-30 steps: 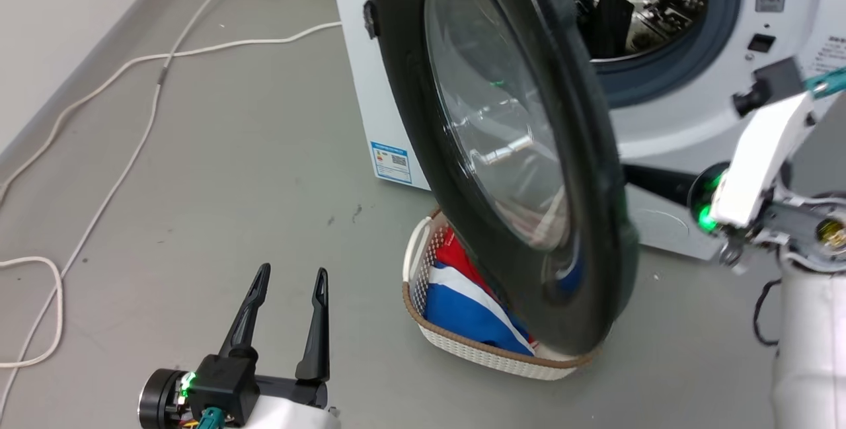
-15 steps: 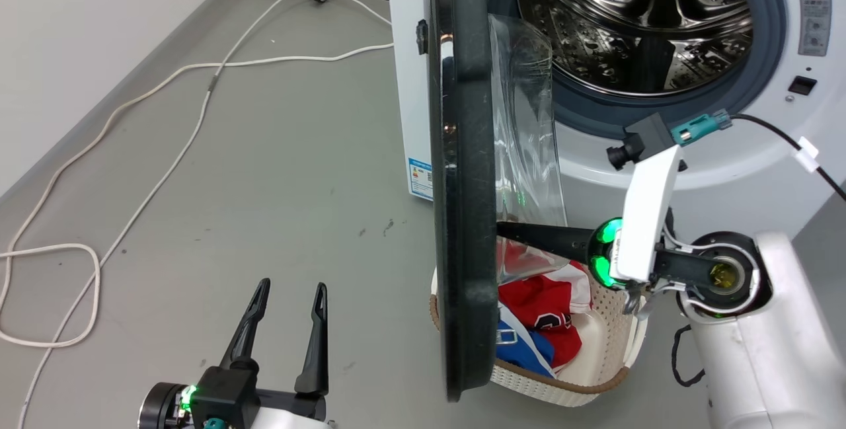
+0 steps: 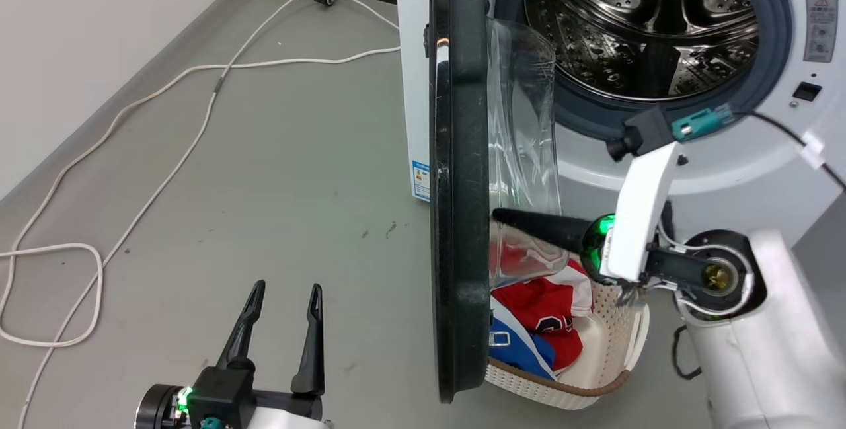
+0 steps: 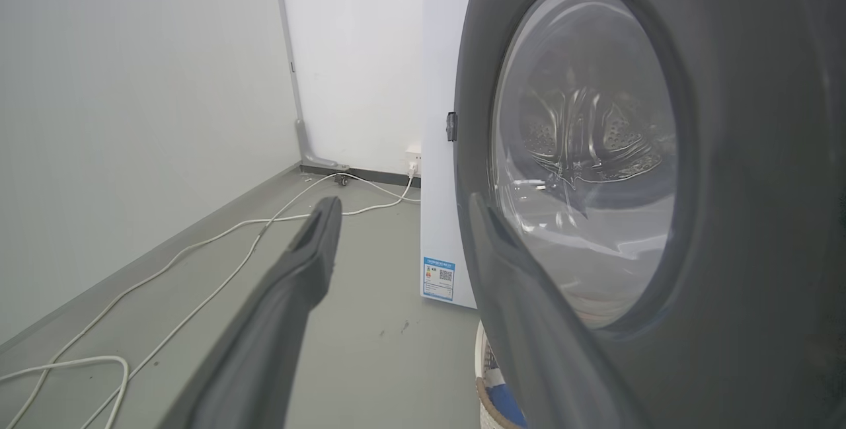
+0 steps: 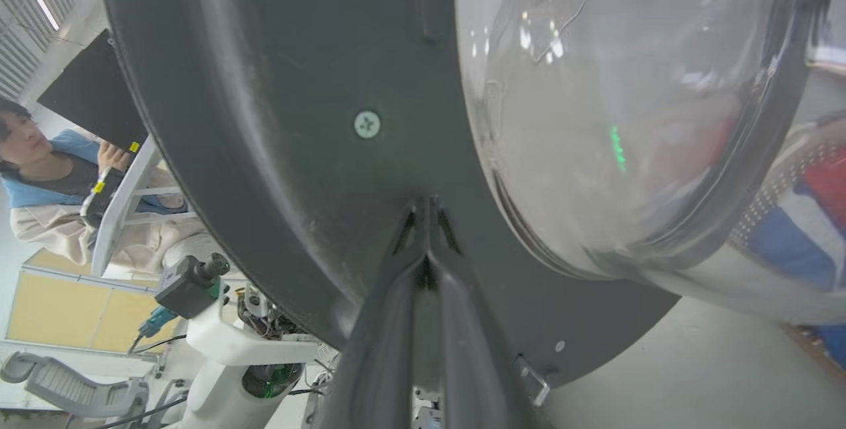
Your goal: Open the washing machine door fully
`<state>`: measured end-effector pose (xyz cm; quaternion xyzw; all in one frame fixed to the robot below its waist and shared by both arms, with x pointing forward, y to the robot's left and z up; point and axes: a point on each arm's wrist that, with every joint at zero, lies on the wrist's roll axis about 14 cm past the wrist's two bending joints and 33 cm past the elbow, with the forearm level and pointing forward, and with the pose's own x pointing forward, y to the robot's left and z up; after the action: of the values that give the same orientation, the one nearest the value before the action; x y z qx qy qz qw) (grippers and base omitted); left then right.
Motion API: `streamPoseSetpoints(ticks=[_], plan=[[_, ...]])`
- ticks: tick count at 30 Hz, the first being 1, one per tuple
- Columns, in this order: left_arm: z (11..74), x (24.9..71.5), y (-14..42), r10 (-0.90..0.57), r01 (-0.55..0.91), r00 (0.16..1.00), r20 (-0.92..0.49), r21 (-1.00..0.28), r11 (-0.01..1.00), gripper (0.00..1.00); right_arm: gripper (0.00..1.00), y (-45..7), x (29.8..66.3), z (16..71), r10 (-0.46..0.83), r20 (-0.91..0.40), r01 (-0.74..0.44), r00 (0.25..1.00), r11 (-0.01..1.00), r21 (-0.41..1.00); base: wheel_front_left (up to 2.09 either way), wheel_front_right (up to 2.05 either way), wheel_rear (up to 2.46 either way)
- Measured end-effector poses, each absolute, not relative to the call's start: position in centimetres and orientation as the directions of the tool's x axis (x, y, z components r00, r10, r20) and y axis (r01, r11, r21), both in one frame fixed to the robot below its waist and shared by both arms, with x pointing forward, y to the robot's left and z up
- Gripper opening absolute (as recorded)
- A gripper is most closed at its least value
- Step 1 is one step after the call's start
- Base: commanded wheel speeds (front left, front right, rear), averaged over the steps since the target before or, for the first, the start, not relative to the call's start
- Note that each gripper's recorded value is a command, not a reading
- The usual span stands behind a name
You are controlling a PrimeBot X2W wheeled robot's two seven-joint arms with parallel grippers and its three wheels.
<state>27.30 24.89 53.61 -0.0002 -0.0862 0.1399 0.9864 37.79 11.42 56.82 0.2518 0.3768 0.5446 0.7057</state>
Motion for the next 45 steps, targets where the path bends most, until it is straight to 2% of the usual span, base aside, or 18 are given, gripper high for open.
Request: streamPoseSetpoints(ticks=[2, 6, 9, 12, 15, 19, 21, 22, 23, 24, 32, 45], plan=[[53.7, 27.6, 24.7, 0.267, -0.267, 0.948, 0.172, -0.024, 0.963, 1.00, 0.00, 10.5, 38.7, 57.5, 0.944, -0.270, -0.637, 0.192, 0.329, 0.697, 0.00, 0.00, 0.00], [53.8, 28.2, 24.5, 0.255, -0.254, 0.951, 0.176, -0.024, 0.967, 1.00, 0.00, 7.7, 41.3, 59.2, 0.897, -0.229, -0.717, 0.379, 0.441, 0.540, 0.00, 0.00, 0.00], [54.0, 28.9, 24.1, 0.234, -0.234, 0.955, 0.183, -0.023, 0.972, 1.00, 0.00, 5.0, 43.2, 60.0, 0.828, -0.179, -0.755, 0.531, 0.558, 0.345, 0.00, 0.00, 0.00], [54.1, 29.4, 23.8, 0.220, -0.220, 0.958, 0.186, -0.023, 0.975, 1.00, 0.00, 1.5, 45.1, 60.0, 0.743, -0.115, -0.732, 0.659, 0.669, 0.129, 0.00, 0.00, 0.00], [54.2, 29.7, 23.8, 0.218, -0.217, 0.958, 0.189, -0.023, 0.976, 1.00, 0.00, -1.3, 46.0, 60.7, 0.679, -0.007, -0.678, 0.735, 0.734, -0.040, 0.00, 0.00, 0.00], [54.3, 30.1, 23.5, 0.201, -0.200, 0.961, 0.191, -0.024, 0.979, 1.00, 0.00, -5.3, 46.5, 60.4, 0.580, 0.106, -0.564, 0.807, 0.812, -0.148, 0.00, 0.00, 0.00], [54.3, 30.3, 23.4, 0.197, -0.196, 0.962, 0.192, -0.024, 0.980, 1.00, 0.00, -6.9, 46.3, 60.1, 0.526, 0.154, -0.506, 0.837, 0.850, -0.148, 0.00, 0.00, 0.00], [54.3, 30.3, 23.4, 0.196, -0.195, 0.961, 0.193, -0.024, 0.981, 1.00, 0.09, -7.5, 46.1, 59.7, 0.498, 0.170, -0.479, 0.850, 0.866, -0.144, 0.00, 0.00, 0.00], [54.4, 30.4, 23.3, 0.192, -0.191, 0.962, 0.195, -0.025, 0.981, 1.00, 0.47, -8.2, 45.8, 59.2, 0.469, 0.182, -0.452, 0.864, 0.883, -0.129, 0.00, 0.00, 0.00], [54.4, 30.5, 23.2, 0.189, -0.188, 0.962, 0.196, -0.026, 0.982, 1.00, 1.00, -8.9, 45.5, 58.7, 0.436, 0.189, -0.419, 0.880, 0.900, -0.121, 0.00, 0.00, 0.00], [54.0, 30.7, 22.7, 0.159, -0.157, 0.970, 0.186, -0.029, 0.987, 1.00, 1.00, -11.4, 41.8, 54.2, 0.279, 0.159, -0.280, 0.947, 0.960, -0.018, 0.00, 0.00, 0.00], [53.1, 30.4, 21.8, 0.126, -0.122, 0.979, 0.160, -0.032, 0.992, 1.00, 1.00, -13.2, 39.1, 52.0, 0.213, 0.127, -0.217, 0.969, 0.976, 0.012, 0.00, 0.00, 0.00]])
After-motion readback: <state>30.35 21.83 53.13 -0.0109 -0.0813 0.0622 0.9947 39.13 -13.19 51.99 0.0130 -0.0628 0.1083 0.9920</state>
